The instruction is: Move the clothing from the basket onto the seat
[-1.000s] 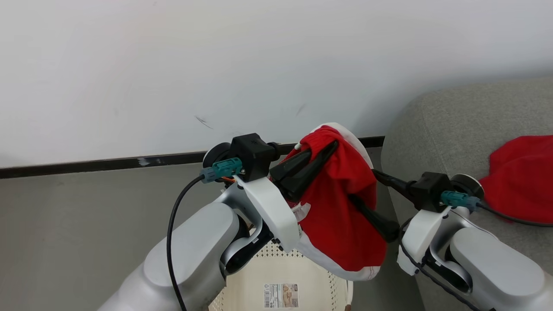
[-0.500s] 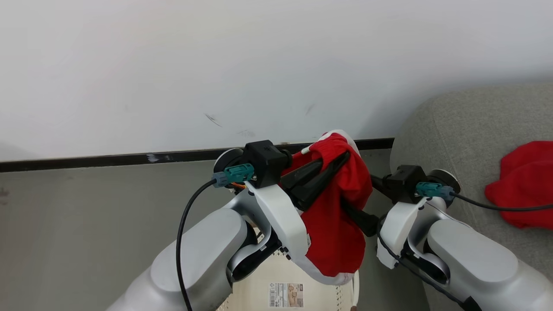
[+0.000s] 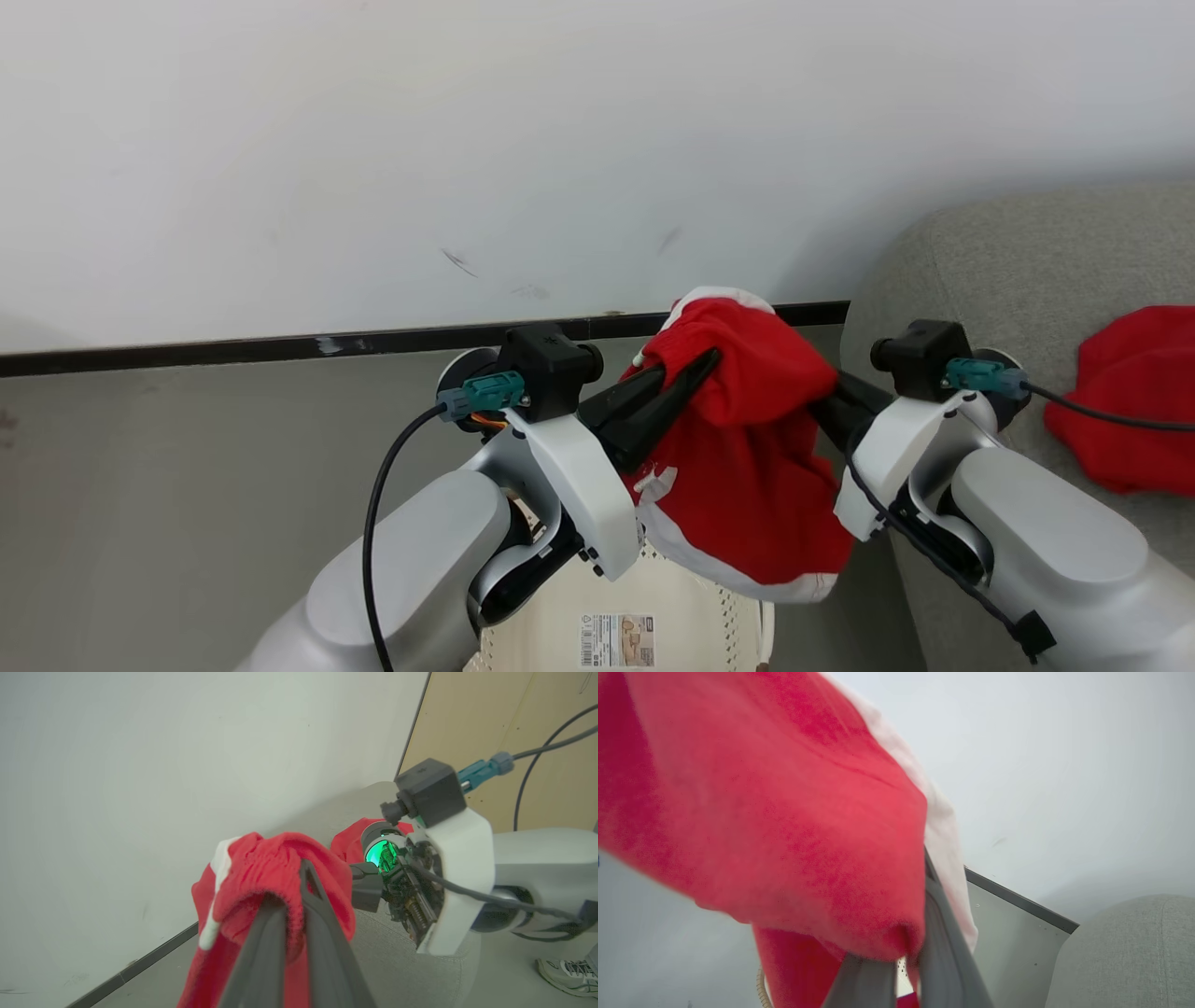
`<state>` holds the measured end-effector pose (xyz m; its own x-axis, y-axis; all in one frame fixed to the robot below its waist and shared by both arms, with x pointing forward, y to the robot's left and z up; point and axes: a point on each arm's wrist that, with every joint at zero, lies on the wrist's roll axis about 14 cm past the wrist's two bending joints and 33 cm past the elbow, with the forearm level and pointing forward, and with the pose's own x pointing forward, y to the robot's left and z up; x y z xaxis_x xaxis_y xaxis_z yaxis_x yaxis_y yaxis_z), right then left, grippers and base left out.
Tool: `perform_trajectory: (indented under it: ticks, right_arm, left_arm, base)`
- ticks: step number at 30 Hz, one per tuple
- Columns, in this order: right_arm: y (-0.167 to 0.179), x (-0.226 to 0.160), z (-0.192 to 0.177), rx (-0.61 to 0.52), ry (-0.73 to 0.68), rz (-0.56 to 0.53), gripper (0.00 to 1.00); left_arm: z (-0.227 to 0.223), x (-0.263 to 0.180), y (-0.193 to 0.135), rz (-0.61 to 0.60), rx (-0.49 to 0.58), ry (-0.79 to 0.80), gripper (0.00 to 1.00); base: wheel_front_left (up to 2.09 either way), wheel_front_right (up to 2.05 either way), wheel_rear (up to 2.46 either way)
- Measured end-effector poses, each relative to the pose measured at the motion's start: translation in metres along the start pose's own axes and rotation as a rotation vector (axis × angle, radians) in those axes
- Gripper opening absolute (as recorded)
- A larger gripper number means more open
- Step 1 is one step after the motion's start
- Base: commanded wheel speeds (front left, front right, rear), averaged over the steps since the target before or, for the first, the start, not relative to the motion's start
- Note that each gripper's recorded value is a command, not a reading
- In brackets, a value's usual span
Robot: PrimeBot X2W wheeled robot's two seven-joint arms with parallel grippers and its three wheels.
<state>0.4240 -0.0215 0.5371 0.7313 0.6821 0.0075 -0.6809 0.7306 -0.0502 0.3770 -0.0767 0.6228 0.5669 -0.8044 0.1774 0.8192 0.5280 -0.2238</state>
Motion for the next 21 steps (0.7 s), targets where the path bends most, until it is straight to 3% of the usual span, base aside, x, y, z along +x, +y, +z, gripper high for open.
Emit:
perform_trajectory:
  ticks: [11, 12, 13, 14, 15, 21]
  right_arm:
    - [-0.040, -0.006, 0.049, 0.028, -0.155, -0.125, 0.00]
    - [-0.042, -0.007, 0.052, 0.026, -0.165, -0.132, 0.00]
    - [-0.045, -0.008, 0.055, 0.020, -0.172, -0.139, 0.00]
    - [-0.048, -0.010, 0.057, 0.015, -0.178, -0.147, 0.00]
    - [-0.052, -0.012, 0.060, 0.010, -0.185, -0.157, 0.00]
    - [-0.076, -0.028, 0.071, -0.029, -0.212, -0.223, 0.00]
  left_arm:
    - [-0.008, 0.001, 0.002, 0.006, -0.015, 0.015, 0.00]
    - [-0.008, 0.001, 0.003, 0.008, -0.015, 0.016, 0.33]
    - [-0.008, 0.001, 0.004, 0.012, -0.016, 0.017, 0.56]
    - [-0.008, 0.002, 0.005, 0.015, -0.016, 0.016, 0.95]
    - [-0.008, 0.002, 0.005, 0.017, -0.017, 0.016, 1.00]
    - [-0.006, 0.005, 0.005, 0.015, -0.019, 0.008, 1.00]
  base:
    - [0.00, 0.00, 0.00]
    - [0.00, 0.00, 0.00]
    - [0.00, 0.00, 0.00]
    - [0.00, 0.00, 0.00]
    - [0.00, 0.00, 0.00]
    - [0.00, 0.00, 0.00]
